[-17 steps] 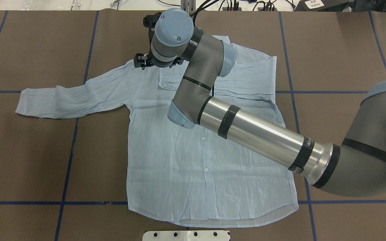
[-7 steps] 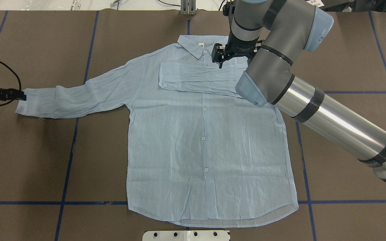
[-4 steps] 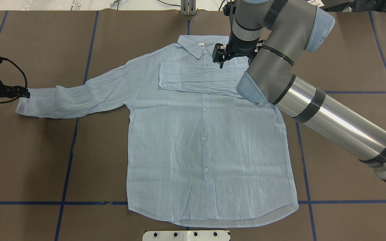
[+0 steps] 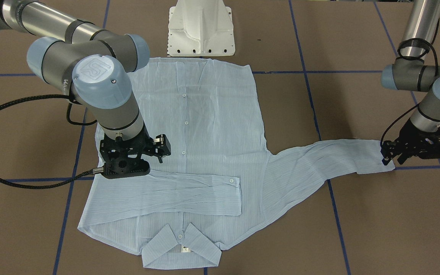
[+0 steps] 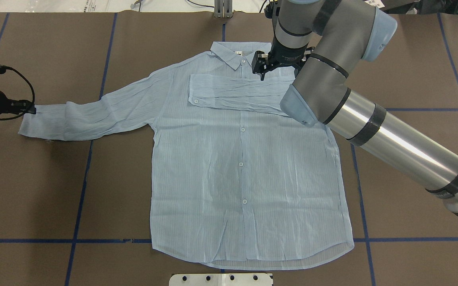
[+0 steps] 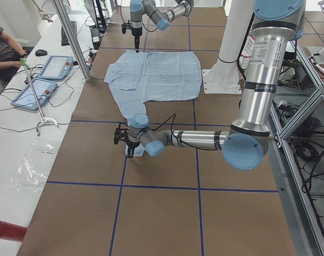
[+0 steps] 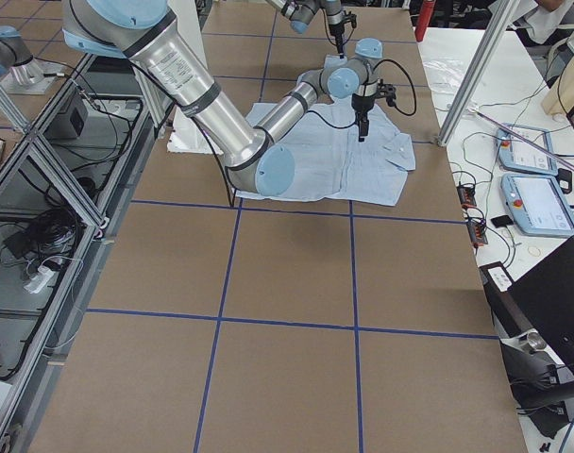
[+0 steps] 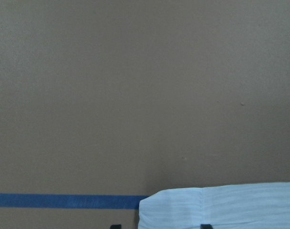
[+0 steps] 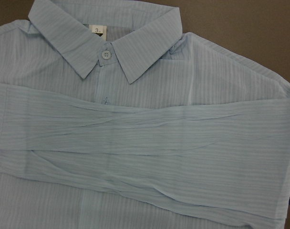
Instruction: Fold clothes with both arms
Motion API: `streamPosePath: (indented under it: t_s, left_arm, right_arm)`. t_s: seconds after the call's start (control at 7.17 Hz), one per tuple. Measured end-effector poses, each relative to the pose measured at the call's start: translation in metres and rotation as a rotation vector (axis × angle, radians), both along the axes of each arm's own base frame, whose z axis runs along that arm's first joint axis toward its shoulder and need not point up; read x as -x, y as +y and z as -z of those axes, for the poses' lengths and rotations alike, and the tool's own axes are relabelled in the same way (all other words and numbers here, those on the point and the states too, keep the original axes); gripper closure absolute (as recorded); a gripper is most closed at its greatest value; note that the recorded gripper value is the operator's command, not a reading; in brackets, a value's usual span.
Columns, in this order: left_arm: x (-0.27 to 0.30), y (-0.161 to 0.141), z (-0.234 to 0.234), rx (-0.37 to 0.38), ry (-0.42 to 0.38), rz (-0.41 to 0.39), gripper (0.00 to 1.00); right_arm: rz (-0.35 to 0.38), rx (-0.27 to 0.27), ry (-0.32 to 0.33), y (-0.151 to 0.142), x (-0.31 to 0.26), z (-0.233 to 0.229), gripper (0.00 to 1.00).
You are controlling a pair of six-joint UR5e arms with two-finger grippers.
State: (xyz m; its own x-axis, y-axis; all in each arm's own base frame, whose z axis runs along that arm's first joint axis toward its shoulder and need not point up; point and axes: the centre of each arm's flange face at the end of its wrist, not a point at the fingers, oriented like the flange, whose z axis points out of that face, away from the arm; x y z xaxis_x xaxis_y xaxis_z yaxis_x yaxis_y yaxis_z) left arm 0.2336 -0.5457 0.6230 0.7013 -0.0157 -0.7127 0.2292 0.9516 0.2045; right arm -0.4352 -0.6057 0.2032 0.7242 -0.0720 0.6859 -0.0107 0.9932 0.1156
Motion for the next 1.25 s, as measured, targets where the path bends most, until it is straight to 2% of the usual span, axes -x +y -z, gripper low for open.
streamPosePath:
  t_s: [0.56, 0.84, 1.25]
  left_arm:
    - [-0.002, 0.000, -0.002, 0.003, -0.002, -0.003, 0.43]
    - [-0.009, 0.003, -0.002, 0.004, -0.003, -0.015, 0.55]
    - [-0.012, 0.005, -0.001, 0.003, -0.003, -0.021, 0.57]
  right_arm:
    - [-0.004, 0.000, 0.001, 0.000, -0.004, -0.003, 0.00]
    - [-0.004, 0.000, 0.003, 0.001, -0.004, -0.005, 0.00]
    - [-0.006, 0.000, 0.001, 0.000, -0.006, -0.007, 0.00]
